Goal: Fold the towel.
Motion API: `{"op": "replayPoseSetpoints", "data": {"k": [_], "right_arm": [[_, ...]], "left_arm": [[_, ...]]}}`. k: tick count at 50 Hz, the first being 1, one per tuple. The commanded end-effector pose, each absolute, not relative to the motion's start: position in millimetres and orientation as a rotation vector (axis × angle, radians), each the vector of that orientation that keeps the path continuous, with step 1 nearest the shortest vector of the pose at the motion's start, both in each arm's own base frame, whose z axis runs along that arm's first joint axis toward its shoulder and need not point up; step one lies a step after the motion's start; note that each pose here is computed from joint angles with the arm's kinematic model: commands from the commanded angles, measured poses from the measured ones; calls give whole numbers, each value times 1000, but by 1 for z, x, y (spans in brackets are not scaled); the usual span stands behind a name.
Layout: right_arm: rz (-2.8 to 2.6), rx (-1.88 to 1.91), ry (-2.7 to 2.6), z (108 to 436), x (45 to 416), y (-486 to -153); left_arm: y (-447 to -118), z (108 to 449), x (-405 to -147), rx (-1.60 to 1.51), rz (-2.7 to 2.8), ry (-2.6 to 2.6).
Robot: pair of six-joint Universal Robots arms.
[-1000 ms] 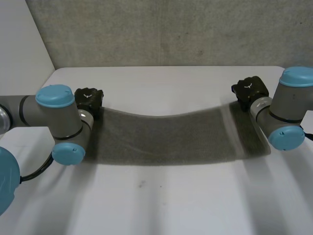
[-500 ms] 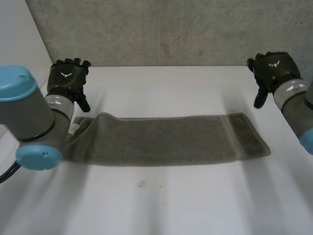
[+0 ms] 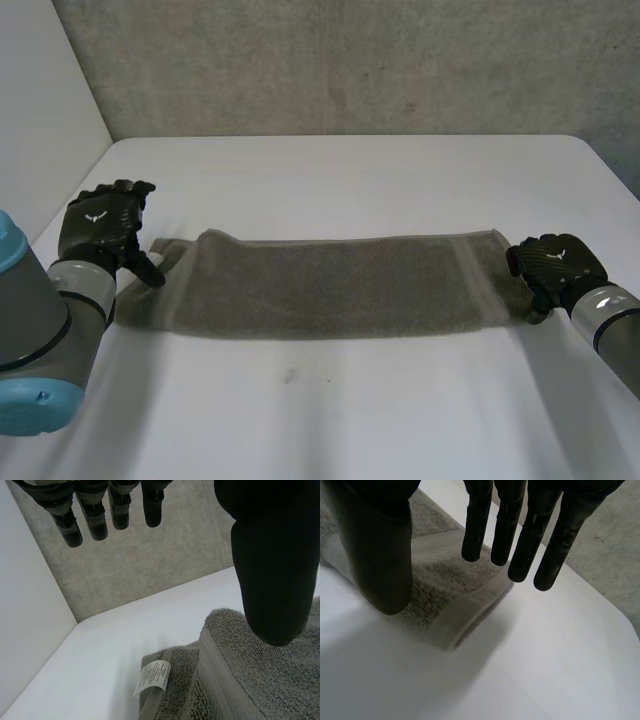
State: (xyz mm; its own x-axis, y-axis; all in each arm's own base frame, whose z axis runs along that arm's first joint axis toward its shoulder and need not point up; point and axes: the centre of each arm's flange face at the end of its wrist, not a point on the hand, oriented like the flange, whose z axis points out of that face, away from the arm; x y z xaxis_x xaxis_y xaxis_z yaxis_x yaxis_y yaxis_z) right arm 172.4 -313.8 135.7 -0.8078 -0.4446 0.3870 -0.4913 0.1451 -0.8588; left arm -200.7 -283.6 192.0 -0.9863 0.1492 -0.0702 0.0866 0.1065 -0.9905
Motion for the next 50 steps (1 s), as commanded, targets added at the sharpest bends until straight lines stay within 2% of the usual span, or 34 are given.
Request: {"op": "replayPoseSetpoints", "data": {"k": [1, 13, 21, 23, 24, 26, 29, 31, 36, 40, 42, 43, 45, 46, 48, 49, 50], "right_arm": [[1782, 961, -2331, 120, 166, -324], [1758, 956, -2348, 110, 163, -327], [1730, 872, -2278, 119, 137, -340], [1688, 812, -2227, 124, 115, -350], [1688, 812, -2227, 124, 115, -350], [1597, 725, -2163, 129, 79, -364], [1541, 684, -2129, 132, 60, -370], [1453, 620, -2070, 140, 25, -379], [1443, 612, -2045, 148, 14, -386], [1503, 645, -2020, 160, 31, -389], [1679, 781, -1930, 189, 95, -383], [1680, 782, -1929, 190, 95, -383], [1855, 885, -1841, 219, 153, -370], [1856, 886, -1841, 219, 153, -370], [1999, 990, -1803, 233, 205, -353], [2000, 991, -1803, 233, 205, -352], [2059, 1054, -1794, 235, 231, -340]], "left_arm": [[-285, 189, -196, -205, 2072, -2277], [-283, 186, -197, -210, 2063, -2284], [-283, 185, -198, -211, 2065, -2280], [-284, 185, -197, -209, 2066, -2281], [-283, 184, -197, -210, 2064, -2282], [-283, 184, -196, -208, 2066, -2282], [-283, 184, -196, -206, 2073, -2275], [-283, 185, -196, -206, 2076, -2271], [-283, 186, -196, -205, 2079, -2268], [-283, 186, -197, -206, 2080, -2266], [-282, 186, -197, -206, 2080, -2266], [-282, 186, -197, -207, 2079, -2267], [-282, 186, -197, -207, 2079, -2267], [-282, 186, -197, -208, 2080, -2265], [-282, 186, -197, -208, 2078, -2266], [-282, 186, -197, -208, 2080, -2265], [-282, 186, -197, -208, 2080, -2265]]}}
